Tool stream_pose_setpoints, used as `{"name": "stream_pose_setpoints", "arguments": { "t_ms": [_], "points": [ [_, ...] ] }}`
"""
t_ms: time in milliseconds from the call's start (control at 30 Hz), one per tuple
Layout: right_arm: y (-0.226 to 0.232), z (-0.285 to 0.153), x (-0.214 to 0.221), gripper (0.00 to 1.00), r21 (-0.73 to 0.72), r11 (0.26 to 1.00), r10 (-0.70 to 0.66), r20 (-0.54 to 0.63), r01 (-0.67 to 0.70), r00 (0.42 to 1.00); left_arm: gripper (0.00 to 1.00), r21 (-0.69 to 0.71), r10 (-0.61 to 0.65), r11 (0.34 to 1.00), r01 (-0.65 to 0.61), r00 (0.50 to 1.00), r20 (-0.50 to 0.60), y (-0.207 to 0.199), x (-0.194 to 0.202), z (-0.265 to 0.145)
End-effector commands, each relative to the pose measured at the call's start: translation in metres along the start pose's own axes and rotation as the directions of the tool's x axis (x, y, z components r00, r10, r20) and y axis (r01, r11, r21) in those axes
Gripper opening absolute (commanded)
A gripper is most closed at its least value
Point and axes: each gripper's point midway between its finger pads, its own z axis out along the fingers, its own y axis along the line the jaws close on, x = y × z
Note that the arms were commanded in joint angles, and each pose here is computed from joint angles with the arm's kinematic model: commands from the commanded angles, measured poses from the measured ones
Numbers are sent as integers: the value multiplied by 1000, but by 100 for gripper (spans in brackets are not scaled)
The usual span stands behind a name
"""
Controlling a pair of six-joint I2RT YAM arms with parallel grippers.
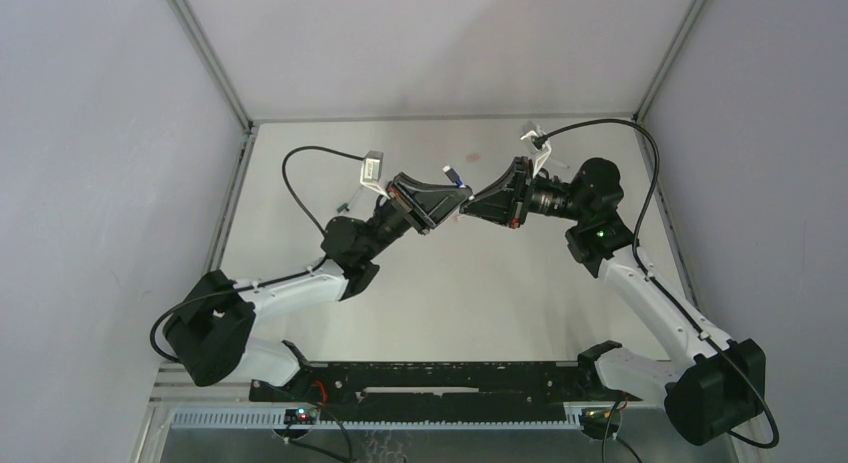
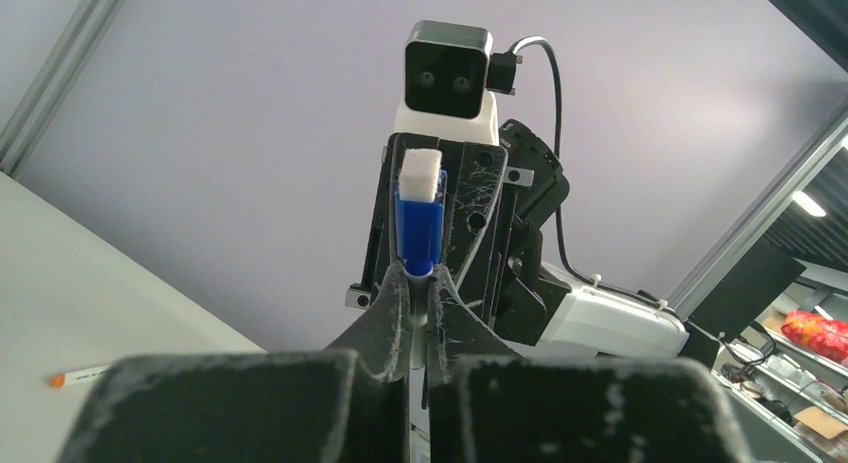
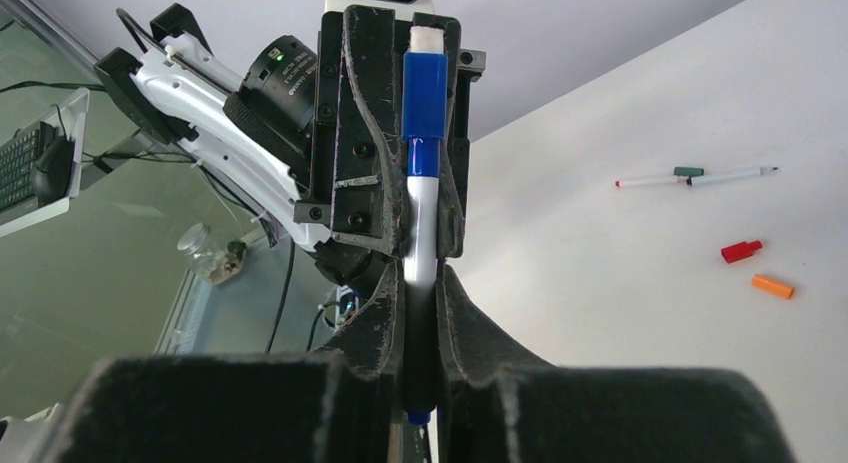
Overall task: Insert the pens into the pen caps
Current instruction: Place the pen at the center of the board.
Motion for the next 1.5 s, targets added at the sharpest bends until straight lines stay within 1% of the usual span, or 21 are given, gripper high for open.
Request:
{"name": "stream_pose_setpoints", "arguments": {
  "t_ms": [0, 100, 167, 267, 333, 367, 400, 467, 500, 600, 667, 767, 867, 967, 1133, 1233, 1333, 1367, 1467],
  "points": [
    [4, 0, 3, 18, -13, 999, -45, -8, 45, 999, 0, 73, 29, 997, -31, 999, 28, -25, -14, 9],
    [0, -3, 8, 49, 1, 999, -54, -25, 54, 998, 0, 27, 42, 999, -42, 999, 20, -16, -13, 1],
    [-4, -7, 12, 60, 7, 997, -72, -46, 73, 996, 0, -32, 42, 999, -42, 999, 1, -2, -11, -10],
    [-16, -18, 23, 68, 38, 994, -97, -89, 101, 991, 0, -166, 48, 984, -56, 998, -47, 30, -6, -36],
    [-25, -29, 30, 69, 69, 991, -108, -119, 117, 987, 0, -292, 71, 951, -100, 992, -109, 58, -2, -62],
    [-29, -34, 35, 69, 80, 989, -117, -138, 128, 984, 0, -358, 69, 926, -117, 987, -144, 71, 1, -76],
    [-33, -40, 40, 70, 95, 986, -121, -157, 137, 980, 0, -435, 73, 887, -153, 978, -196, 87, 4, -94],
    [-42, -53, 49, 70, 127, 978, -136, -193, 163, 972, 0, -573, 91, 778, -257, 949, -302, 118, 4, -136],
    [-47, -59, 53, 70, 143, 973, -151, -210, 184, 966, 0, -630, 78, 718, -298, 933, -352, 131, 4, -158],
    [-61, -78, 57, 70, 202, 961, -136, -251, 190, 958, 0, -739, 16, 559, -376, 896, -443, 156, -7, -221],
    [-70, -89, 59, 70, 246, 952, -114, -267, 182, 957, 0, -784, -27, 472, -403, 883, -469, 165, -18, -257],
    [-84, -101, 59, 70, 296, 938, -93, -282, 179, 955, 0, -839, -78, 339, -426, 876, -476, 175, -41, -300],
    [-95, -109, 59, 70, 331, 925, -90, -291, 188, 952, 0, -874, -130, 176, -454, 869, -478, 188, -64, -341],
    [-98, -113, 59, 71, 348, 916, -95, -297, 201, 950, 0, -879, -172, 28, -476, 864, -473, 203, -88, -374],
    [-95, -121, 60, 71, 365, 907, -98, -303, 210, 948, 1, -878, -241, -95, -470, 866, -438, 231, -122, -403],
    [-95, -130, 58, 71, 398, 896, -82, -291, 199, 953, 2, -854, -307, -176, -490, 851, -425, 249, -137, -423],
    [-93, -133, 56, 71, 406, 897, -64, -270, 174, 961, 3, -823, -388, -240, -515, 828, -405, 267, -145, -444],
    [-92, -134, 55, 71, 408, 897, -61, -264, 169, 963, 3, -818, -414, -250, -518, 821, -393, 270, -147, -448],
    [-95, -138, 53, 71, 422, 893, -49, -252, 155, 967, 4, -810, -454, -253, -529, 804, -384, 282, -153, -452]
  ]
}}
